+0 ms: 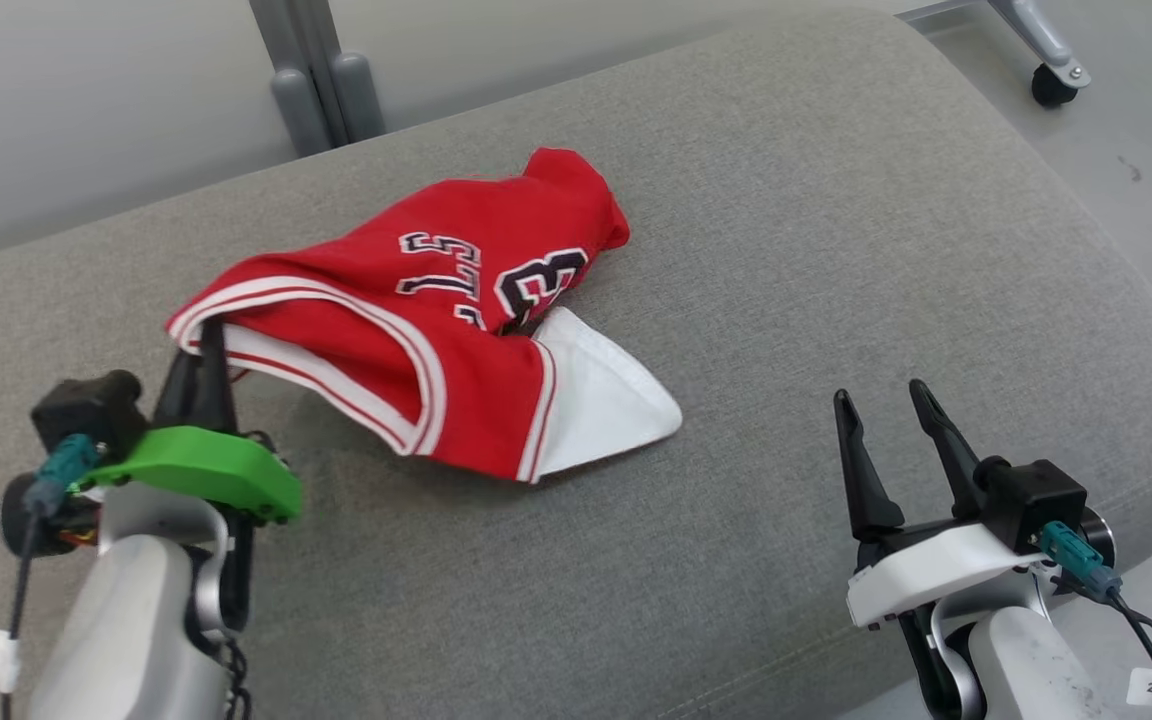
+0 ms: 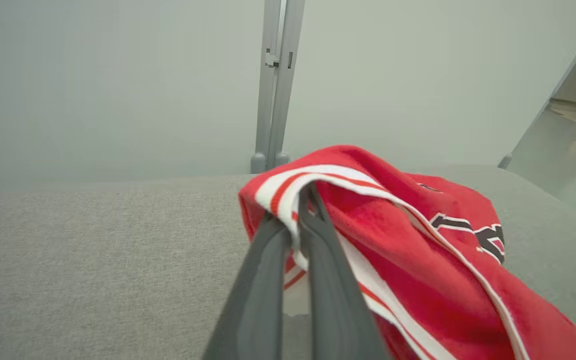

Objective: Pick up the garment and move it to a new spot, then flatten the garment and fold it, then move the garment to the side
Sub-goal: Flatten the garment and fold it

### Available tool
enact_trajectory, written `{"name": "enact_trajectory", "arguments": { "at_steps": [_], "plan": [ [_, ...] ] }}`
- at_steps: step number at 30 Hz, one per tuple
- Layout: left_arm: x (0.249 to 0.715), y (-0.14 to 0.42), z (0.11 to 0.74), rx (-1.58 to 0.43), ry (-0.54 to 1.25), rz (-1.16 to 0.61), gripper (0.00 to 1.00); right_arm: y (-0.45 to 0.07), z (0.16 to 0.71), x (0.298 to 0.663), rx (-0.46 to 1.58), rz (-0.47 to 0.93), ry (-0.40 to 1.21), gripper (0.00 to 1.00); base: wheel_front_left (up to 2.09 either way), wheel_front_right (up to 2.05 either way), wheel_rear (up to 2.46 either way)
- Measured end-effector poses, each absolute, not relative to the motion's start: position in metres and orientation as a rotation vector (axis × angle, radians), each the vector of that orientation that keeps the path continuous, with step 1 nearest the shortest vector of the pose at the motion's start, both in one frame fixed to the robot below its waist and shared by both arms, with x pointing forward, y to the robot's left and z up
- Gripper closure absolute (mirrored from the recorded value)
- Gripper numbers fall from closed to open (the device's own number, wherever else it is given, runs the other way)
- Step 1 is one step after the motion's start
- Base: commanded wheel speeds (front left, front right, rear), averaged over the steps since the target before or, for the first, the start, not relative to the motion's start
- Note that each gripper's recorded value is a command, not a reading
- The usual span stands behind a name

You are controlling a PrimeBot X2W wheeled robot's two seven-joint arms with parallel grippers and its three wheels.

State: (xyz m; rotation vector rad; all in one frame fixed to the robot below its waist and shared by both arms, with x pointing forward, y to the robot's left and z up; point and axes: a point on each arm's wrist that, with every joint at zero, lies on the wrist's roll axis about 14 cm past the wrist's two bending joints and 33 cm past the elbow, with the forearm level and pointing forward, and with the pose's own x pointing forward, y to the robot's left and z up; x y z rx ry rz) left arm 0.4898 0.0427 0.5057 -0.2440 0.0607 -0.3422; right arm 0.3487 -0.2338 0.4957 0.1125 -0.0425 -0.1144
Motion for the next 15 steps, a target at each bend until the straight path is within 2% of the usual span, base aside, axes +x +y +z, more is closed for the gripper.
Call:
{"name": "enact_trajectory", "arguments": {
  "at_steps": [6, 12, 13, 14, 15],
  "plan": [
    [0.522, 0.085, 0.506, -0.15, 0.083, -0.268, 1.0, -0.229, 0.49, 0.356, 0.111, -0.098, -0.025, 0.0, 0.0, 0.0, 0.0],
    [0.545, 0.1, 0.494, -0.096, 0.128, -0.23, 1.0, -0.23, 0.487, 0.361, 0.107, -0.099, -0.013, 0.0, 0.0, 0.0, 0.0],
    [0.548, 0.101, 0.493, -0.088, 0.128, -0.223, 0.82, -0.231, 0.486, 0.361, 0.107, -0.101, -0.01, 0.0, 0.0, 0.0, 0.0],
    [0.55, 0.102, 0.491, -0.086, 0.135, -0.216, 0.31, -0.231, 0.485, 0.361, 0.106, -0.103, -0.008, 0.0, 0.0, 0.0, 0.0],
    [0.55, 0.103, 0.487, -0.077, 0.15, -0.209, 0.0, -0.231, 0.485, 0.361, 0.107, -0.104, -0.007, 0.0, 0.0, 0.0, 0.0]
  ]
}}
